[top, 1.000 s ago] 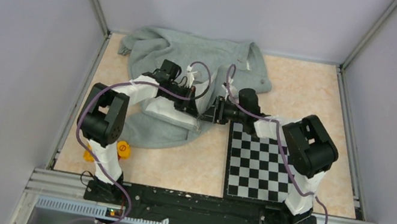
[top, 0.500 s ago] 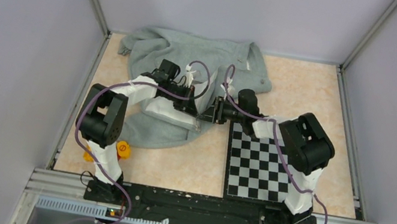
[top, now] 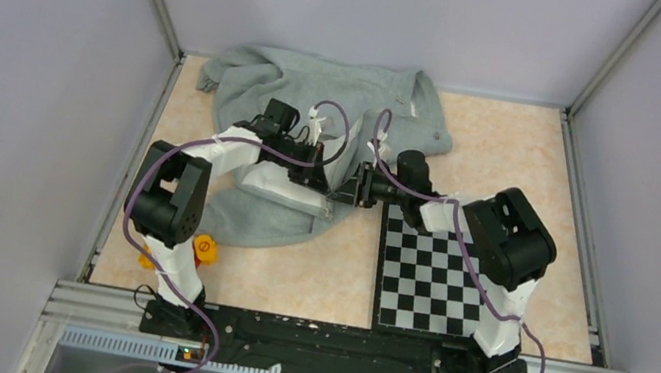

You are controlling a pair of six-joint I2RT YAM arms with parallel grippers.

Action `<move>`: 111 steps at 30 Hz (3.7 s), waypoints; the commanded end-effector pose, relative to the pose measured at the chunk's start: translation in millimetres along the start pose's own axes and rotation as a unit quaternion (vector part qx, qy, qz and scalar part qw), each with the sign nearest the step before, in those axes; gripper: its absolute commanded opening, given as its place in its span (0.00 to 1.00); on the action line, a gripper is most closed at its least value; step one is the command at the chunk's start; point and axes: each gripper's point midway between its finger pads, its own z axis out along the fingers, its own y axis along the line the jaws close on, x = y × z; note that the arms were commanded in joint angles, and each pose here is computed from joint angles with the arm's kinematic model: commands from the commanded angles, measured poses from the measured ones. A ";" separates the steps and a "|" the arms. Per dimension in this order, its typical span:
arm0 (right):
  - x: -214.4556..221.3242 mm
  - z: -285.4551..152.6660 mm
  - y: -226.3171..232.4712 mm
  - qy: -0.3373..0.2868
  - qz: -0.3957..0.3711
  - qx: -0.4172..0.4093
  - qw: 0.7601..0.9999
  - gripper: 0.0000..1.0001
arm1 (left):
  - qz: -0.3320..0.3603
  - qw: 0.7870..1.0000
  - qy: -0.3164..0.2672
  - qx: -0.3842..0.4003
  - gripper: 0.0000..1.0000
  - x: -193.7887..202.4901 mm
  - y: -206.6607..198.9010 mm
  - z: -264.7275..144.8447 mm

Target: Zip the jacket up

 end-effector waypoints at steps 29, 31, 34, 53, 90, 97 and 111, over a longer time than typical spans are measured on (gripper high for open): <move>5.5 7.2 3.4 -0.010 -0.017 -0.026 0.999 0.11 | 0.029 0.999 -0.022 0.027 0.00 -14.0 -18.7 -7.9; 5.6 7.1 2.7 -0.011 -0.021 -0.025 0.999 0.08 | 0.031 0.999 -0.023 0.028 0.00 -14.2 -19.6 -8.2; 4.6 6.3 0.8 -0.017 -0.032 -0.020 0.999 0.02 | 0.034 0.999 -0.026 0.030 0.01 -15.7 -21.0 -9.3; -2.1 -1.4 10.7 -0.053 -0.117 -0.043 0.991 0.00 | 0.101 0.985 -0.140 -0.009 0.58 -45.6 -39.3 -60.7; -3.0 -21.1 33.1 -0.063 -0.127 -0.046 0.989 0.00 | 0.021 0.876 -0.024 -0.481 0.50 -77.3 189.8 -120.3; -2.4 -18.9 25.3 -0.057 -0.123 -0.029 0.990 0.00 | 0.028 0.878 -0.068 -0.474 0.13 -101.9 141.8 -147.9; -2.7 -17.9 24.0 -0.056 -0.116 -0.026 0.991 0.00 | -0.010 0.940 -0.072 -0.333 0.00 -70.4 30.2 -104.5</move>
